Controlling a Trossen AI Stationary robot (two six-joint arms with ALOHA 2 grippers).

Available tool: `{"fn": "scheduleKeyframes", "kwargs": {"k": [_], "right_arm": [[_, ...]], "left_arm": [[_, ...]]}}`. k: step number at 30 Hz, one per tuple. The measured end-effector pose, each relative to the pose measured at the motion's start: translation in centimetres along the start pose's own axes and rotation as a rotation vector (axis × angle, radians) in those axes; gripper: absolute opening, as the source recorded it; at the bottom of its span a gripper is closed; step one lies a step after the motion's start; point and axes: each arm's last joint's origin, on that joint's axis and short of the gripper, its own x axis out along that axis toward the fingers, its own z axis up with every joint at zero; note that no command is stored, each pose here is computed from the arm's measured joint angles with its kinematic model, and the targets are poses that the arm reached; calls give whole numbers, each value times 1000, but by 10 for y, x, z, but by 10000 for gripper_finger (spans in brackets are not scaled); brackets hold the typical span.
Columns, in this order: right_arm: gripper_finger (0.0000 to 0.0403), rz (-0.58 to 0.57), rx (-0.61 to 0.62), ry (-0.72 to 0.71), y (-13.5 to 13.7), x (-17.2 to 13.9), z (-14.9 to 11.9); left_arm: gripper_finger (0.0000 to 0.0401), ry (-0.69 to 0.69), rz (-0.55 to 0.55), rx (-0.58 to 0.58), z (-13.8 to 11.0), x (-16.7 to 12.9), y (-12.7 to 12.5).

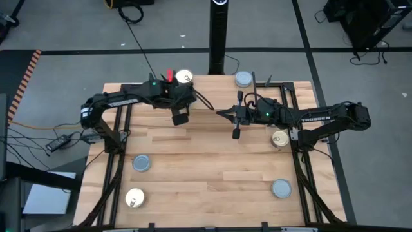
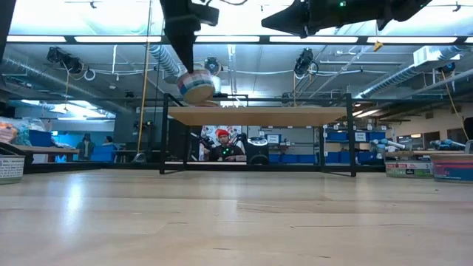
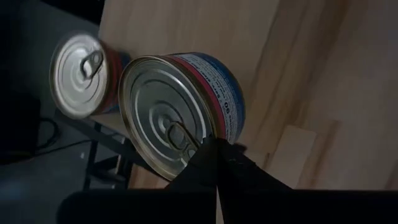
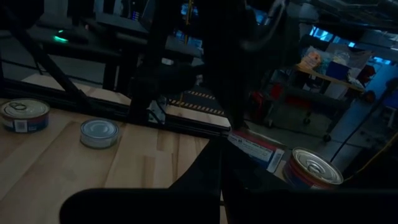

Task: Stack canned seafood by type on shelf
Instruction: Put the top left blue tuna can on the shelf aligned with the other blue tuna can

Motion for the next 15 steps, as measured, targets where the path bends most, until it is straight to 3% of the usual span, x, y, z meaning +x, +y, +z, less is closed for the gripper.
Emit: {"fn": "scheduleKeyframes", "kwargs": {"k": [15], "right_arm": [[6, -2, 0, -6, 0, 0, 1]], "left_arm": [[0, 67, 29, 9, 5, 20, 0]]}}
